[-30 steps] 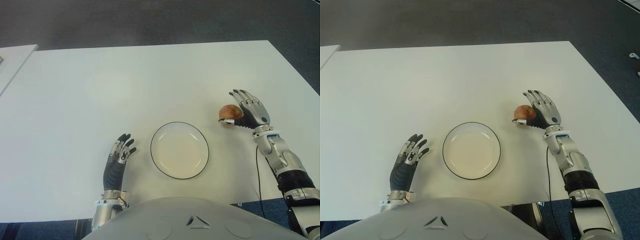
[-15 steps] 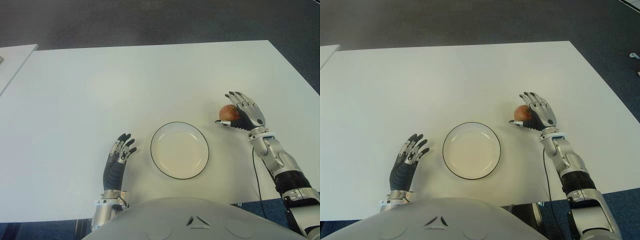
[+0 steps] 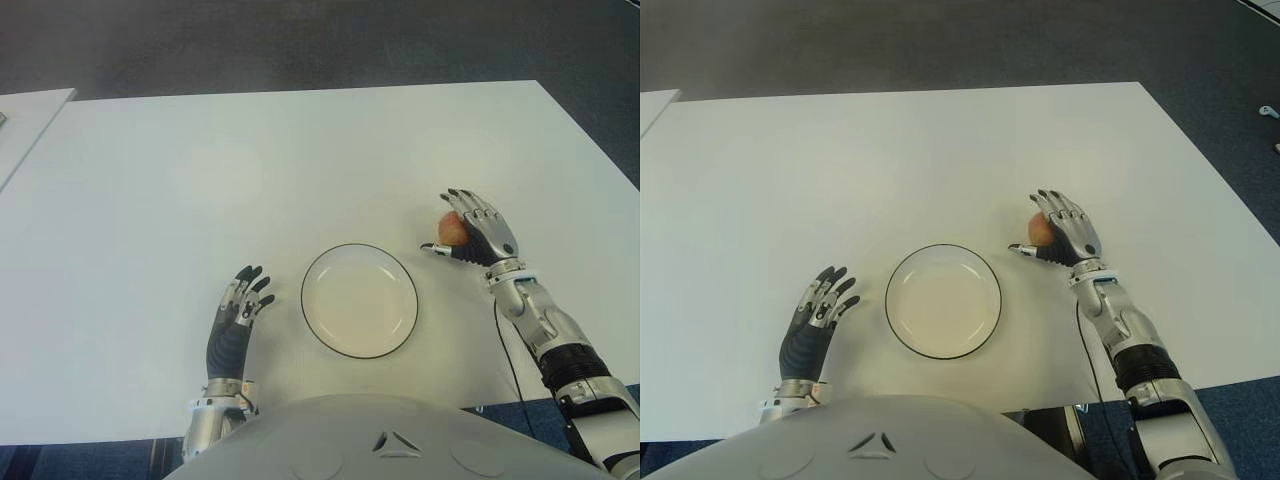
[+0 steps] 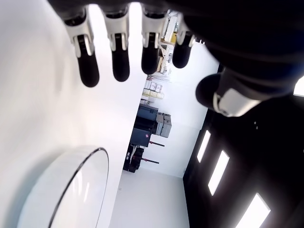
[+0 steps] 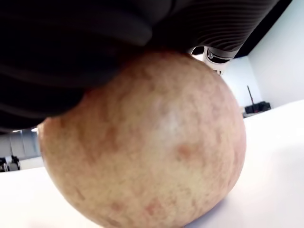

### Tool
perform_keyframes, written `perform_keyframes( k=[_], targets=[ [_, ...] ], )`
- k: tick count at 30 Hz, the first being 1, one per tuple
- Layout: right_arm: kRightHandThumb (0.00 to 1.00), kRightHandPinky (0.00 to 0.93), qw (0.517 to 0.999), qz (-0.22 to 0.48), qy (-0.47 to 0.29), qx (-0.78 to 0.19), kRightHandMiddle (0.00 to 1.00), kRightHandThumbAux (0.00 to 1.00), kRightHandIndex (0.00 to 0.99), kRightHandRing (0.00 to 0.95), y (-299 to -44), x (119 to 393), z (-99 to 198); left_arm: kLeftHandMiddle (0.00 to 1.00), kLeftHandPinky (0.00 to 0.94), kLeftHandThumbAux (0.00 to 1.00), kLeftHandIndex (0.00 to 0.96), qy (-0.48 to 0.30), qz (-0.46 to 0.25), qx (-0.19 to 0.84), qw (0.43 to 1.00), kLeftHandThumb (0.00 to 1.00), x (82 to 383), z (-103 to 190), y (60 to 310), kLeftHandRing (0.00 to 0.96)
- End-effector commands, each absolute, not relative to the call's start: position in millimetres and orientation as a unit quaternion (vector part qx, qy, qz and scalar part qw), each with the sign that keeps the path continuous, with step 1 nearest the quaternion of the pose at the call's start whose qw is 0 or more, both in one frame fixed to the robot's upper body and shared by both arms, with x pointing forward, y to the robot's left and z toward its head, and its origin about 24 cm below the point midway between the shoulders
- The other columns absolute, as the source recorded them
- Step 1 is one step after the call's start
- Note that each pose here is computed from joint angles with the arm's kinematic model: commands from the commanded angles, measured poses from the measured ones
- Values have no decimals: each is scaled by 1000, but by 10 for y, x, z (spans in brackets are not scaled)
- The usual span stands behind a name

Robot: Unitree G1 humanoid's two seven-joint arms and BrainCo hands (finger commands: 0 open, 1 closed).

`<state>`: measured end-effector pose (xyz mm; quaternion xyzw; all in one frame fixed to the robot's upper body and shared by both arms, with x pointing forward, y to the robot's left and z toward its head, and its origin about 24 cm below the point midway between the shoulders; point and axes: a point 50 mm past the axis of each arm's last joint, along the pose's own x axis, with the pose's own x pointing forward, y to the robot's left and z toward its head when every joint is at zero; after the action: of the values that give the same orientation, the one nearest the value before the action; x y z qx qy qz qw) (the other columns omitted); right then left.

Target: Put the apples into the plate.

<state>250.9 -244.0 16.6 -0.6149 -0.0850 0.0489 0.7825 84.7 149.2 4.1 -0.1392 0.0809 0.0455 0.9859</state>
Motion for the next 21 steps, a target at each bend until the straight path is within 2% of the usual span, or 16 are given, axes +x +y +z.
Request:
perform_keyframes(
  k=[1,11,21],
  targets=[
    [252,3,786,56,-78,-611,56,327,29,17,-2370,2466,71,139,245,472,139,88,42,-147,984,235,827,37,1466,169],
    [257,45,804,50,-105,-583,67,357,50,35,-2309,2444,79,133,246,471,134,88,44,-144,985,234,820,59,1454,166],
    [275,67,818,47,-90,-566,75,384,79,50,-2328,2482,72,149,251,474,146,82,42,-152,984,239,823,101,1451,178]
  ],
)
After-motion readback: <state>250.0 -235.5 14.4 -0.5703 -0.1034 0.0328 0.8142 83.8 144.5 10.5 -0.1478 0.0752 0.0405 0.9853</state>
